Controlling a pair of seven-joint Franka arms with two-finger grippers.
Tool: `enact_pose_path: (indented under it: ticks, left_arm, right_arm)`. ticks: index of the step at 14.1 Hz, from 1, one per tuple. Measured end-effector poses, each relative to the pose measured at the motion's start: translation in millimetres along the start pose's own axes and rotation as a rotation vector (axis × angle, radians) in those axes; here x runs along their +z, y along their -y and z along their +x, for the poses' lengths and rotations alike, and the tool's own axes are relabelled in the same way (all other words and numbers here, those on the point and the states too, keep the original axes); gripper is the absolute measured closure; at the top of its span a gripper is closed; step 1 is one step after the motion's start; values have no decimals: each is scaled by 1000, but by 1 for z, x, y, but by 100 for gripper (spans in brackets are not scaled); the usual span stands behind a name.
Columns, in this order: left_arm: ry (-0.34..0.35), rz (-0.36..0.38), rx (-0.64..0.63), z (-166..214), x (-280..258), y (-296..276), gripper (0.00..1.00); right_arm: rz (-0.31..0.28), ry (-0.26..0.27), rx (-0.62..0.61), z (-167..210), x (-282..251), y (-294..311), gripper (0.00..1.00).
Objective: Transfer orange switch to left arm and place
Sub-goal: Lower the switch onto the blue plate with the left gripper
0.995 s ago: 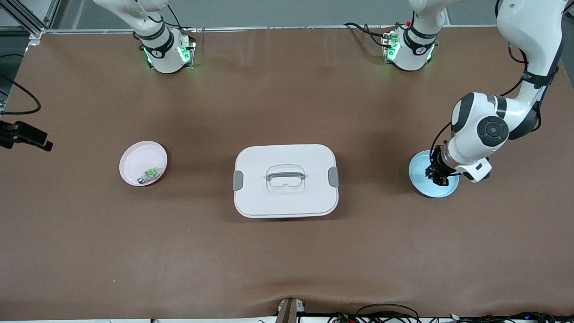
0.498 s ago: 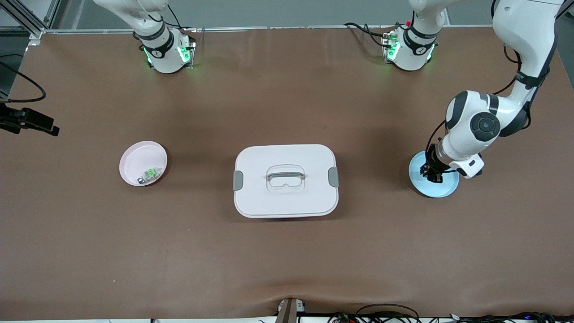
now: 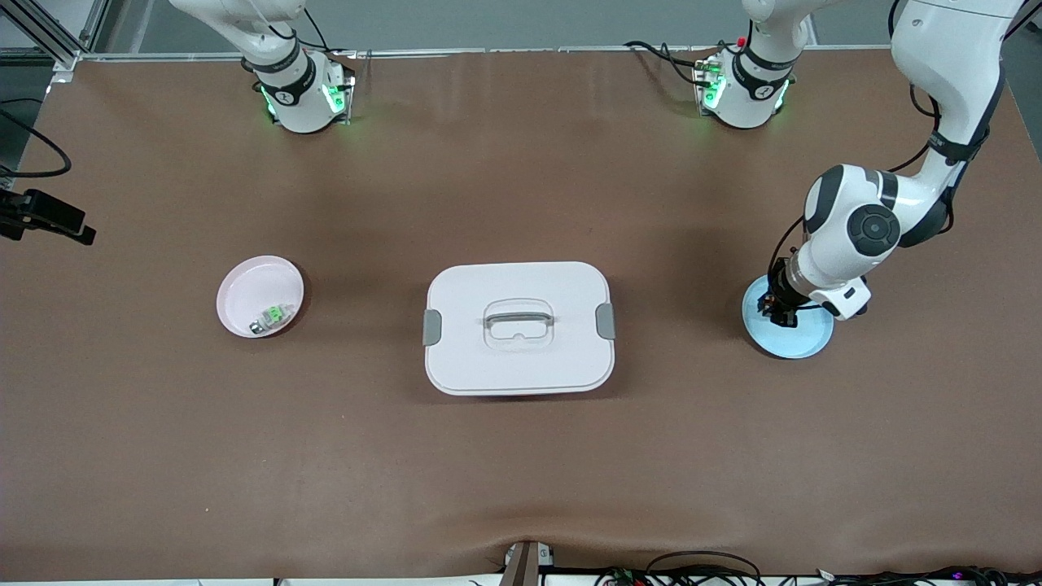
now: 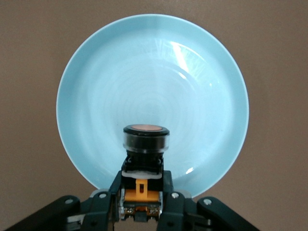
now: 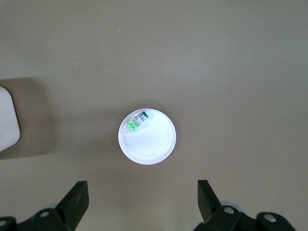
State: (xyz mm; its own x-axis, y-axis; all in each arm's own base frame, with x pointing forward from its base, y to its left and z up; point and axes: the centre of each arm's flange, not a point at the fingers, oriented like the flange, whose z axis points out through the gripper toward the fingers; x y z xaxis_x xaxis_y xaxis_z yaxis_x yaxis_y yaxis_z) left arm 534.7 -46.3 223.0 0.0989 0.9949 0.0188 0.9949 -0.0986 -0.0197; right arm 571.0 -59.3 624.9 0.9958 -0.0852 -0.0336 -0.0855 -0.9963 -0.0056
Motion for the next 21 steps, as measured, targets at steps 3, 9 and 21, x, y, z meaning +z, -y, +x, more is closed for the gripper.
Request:
enact_pose_path:
  ticks: [3,9,21]
  left_arm:
    - [-19,15,12,14,10,3,67]
    - [-5,22,12,17,23,5,67]
    - [0,21,7,16,26,3,11]
  right_arm:
    - [0,-2,-1,0,0,1,0]
    - [0,-2,5,-1,-1,0,0]
    - [30,7,0,-9,-9,6,0]
